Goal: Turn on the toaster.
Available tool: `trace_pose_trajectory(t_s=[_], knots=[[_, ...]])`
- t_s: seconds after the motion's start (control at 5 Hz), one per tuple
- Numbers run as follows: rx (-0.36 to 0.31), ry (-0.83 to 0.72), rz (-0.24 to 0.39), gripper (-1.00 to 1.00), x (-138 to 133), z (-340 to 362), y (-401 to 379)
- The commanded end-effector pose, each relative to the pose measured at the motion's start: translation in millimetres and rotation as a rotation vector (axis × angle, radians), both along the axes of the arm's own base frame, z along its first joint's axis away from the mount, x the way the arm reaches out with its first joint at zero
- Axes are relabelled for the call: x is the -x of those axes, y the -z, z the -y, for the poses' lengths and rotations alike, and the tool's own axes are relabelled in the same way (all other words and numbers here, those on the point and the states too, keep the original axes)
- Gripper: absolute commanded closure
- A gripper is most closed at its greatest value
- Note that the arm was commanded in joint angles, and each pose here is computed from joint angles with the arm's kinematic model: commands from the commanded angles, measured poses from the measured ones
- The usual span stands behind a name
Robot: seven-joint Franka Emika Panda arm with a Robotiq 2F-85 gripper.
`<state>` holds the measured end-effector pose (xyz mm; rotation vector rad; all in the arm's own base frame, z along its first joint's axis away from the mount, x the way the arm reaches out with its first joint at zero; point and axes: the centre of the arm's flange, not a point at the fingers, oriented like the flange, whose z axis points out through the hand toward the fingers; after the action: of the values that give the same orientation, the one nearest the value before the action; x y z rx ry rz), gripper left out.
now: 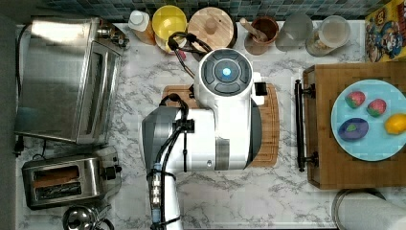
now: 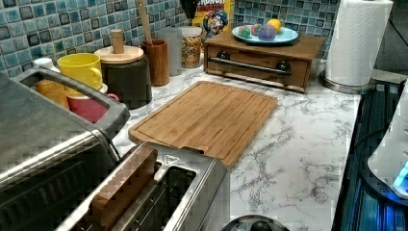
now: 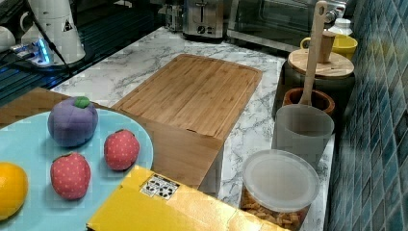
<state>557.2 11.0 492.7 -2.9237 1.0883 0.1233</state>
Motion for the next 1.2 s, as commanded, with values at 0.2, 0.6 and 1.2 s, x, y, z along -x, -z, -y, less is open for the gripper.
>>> trace_pose_trajectory(t_s=[0.2,0.6,1.2], knots=[[-0.094,-0.167,0.000,1.00,4.4,-12.3,7.3],[-0.080,-0.477,0.075,1.00,31.3,-103.0,7.9],[-0.130,-0.713,0.080,1.00,103.5,-193.0,6.7]])
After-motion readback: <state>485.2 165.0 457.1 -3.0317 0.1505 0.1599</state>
